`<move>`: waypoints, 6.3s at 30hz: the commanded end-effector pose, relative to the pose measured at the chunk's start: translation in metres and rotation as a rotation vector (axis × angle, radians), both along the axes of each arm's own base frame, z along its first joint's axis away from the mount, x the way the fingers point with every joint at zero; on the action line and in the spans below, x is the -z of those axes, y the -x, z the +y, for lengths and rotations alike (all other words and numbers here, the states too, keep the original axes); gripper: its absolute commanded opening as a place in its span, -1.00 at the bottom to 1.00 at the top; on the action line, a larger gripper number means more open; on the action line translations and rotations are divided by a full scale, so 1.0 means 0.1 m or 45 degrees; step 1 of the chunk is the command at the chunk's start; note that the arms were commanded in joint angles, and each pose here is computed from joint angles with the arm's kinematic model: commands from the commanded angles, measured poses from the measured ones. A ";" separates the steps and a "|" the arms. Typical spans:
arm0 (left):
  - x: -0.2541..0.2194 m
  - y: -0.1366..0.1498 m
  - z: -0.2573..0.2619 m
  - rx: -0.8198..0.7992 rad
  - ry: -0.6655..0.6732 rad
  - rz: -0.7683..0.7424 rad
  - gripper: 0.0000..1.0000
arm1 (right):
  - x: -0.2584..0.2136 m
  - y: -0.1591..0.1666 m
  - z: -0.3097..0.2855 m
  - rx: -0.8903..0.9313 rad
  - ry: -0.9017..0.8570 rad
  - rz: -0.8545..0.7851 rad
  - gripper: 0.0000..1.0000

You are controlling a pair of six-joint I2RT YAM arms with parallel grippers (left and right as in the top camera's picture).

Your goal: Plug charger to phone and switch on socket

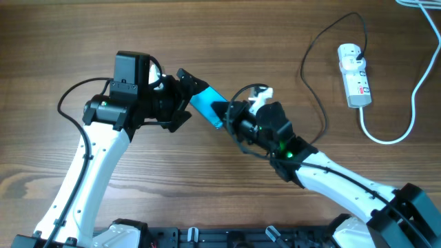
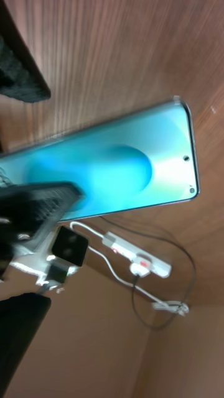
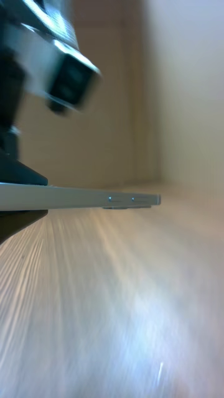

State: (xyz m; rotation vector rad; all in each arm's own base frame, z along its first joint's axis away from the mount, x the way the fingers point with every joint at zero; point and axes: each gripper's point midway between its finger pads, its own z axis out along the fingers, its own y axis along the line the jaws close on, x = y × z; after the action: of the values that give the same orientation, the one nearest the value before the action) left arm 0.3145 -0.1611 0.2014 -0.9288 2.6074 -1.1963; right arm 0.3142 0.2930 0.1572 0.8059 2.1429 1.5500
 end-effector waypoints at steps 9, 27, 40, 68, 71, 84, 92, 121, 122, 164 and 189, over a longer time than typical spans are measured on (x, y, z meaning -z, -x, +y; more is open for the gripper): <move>-0.20 -0.09 0.33 0.169 -0.302 -0.396 1.00 | -0.20 0.22 0.16 -0.060 -0.424 0.511 -0.91; -0.34 0.25 0.21 -0.175 0.099 -0.028 0.69 | -0.68 0.05 0.16 -0.037 -0.618 0.323 -0.91; -0.19 -0.12 0.03 -0.164 0.141 -0.058 -0.10 | -0.91 0.07 0.18 -0.094 -0.688 0.232 -0.91; -0.21 -0.22 -0.12 -0.133 0.121 -0.137 -0.92 | -0.86 0.06 0.17 -0.074 -0.675 0.248 -0.73; -0.17 -0.26 -0.05 -0.182 0.071 -0.149 -0.92 | -0.76 0.09 0.19 -0.082 -0.642 0.297 -0.60; -0.07 -0.45 0.30 -0.208 -0.224 -0.334 -0.92 | 0.23 -0.03 -0.21 0.026 0.205 0.027 -0.03; -0.40 -0.24 -0.18 0.400 -0.086 -0.731 -0.92 | 0.41 -0.14 -0.55 -0.114 0.888 -0.435 0.68; 0.49 -0.55 0.51 0.042 -0.059 -0.186 -0.92 | 1.50 0.12 -0.96 -0.705 1.556 -0.445 0.27; 0.49 -0.55 0.51 0.042 -0.059 -0.186 -0.92 | 1.56 0.10 -0.97 -0.703 1.558 -0.434 0.23; 0.52 -0.57 0.55 0.021 -0.096 -0.186 -0.92 | 1.75 0.57 -1.10 -0.948 1.480 -0.064 -0.25; -0.03 -0.82 0.29 0.170 0.115 -0.547 -0.92 | 0.02 0.96 -0.17 -1.281 0.752 -0.582 -0.91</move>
State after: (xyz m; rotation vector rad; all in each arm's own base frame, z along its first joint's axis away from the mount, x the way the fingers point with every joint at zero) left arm 0.3952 -0.1155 0.1720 -0.6175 2.3934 -1.2071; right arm 0.2432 0.2534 0.1141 -0.6906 2.6536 0.8348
